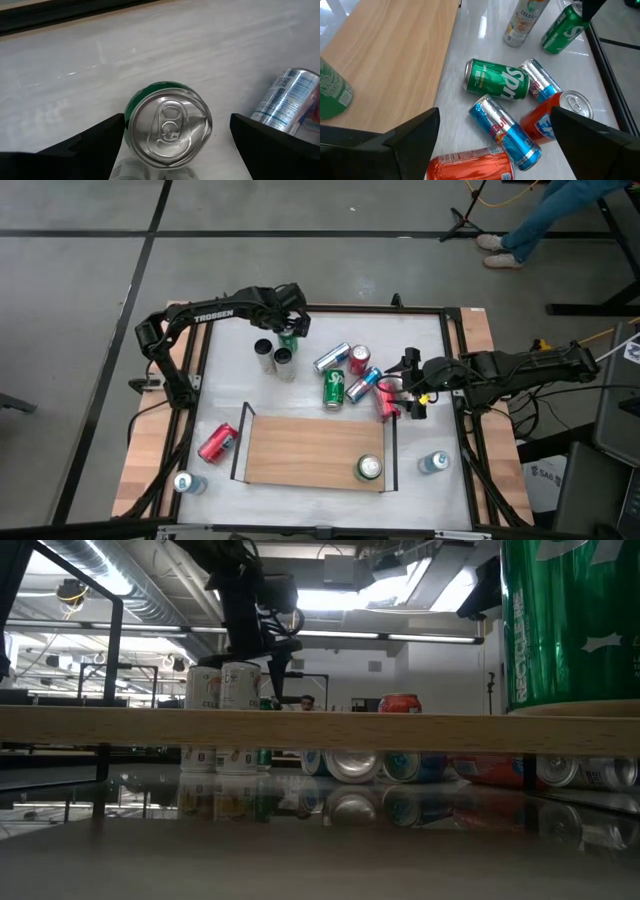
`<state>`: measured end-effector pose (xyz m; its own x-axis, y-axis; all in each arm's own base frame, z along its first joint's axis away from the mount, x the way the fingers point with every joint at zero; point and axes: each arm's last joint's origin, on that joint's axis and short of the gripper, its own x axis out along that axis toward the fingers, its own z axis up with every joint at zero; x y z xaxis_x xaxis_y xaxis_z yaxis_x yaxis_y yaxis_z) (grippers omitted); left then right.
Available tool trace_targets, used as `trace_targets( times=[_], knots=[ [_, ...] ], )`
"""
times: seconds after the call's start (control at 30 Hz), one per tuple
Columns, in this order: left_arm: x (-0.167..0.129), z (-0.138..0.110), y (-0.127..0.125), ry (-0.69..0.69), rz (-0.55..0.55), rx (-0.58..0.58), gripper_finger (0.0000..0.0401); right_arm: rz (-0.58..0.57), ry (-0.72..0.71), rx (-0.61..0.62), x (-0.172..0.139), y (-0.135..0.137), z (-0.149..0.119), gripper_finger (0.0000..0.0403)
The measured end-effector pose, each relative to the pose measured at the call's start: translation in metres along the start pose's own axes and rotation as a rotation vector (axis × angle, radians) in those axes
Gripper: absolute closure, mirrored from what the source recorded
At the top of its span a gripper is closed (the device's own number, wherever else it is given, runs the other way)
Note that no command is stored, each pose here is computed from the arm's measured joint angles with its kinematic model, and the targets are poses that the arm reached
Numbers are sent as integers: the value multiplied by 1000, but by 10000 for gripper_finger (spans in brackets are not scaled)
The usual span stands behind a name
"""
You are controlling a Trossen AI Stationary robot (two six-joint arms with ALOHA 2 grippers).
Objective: Place canned beverage on shelf
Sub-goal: Put the top green soda can on the shelf aligned with the other green soda can
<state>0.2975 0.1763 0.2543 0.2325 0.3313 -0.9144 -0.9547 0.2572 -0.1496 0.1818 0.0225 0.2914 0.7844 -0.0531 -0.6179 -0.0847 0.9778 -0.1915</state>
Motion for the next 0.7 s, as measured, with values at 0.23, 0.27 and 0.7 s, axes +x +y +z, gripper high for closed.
trace_targets(
  times=[0.23,0.27,0.7],
  knots=[
    [14,-5,-4,34,40,-18,47,1,0,0,0,0,0,36],
    [19,-5,-4,46,45,-22,47,1,0,0,0,0,0,36],
    [39,-7,-7,64,90,-14,71,2,2,-1,0,0,0,36]
  ],
)
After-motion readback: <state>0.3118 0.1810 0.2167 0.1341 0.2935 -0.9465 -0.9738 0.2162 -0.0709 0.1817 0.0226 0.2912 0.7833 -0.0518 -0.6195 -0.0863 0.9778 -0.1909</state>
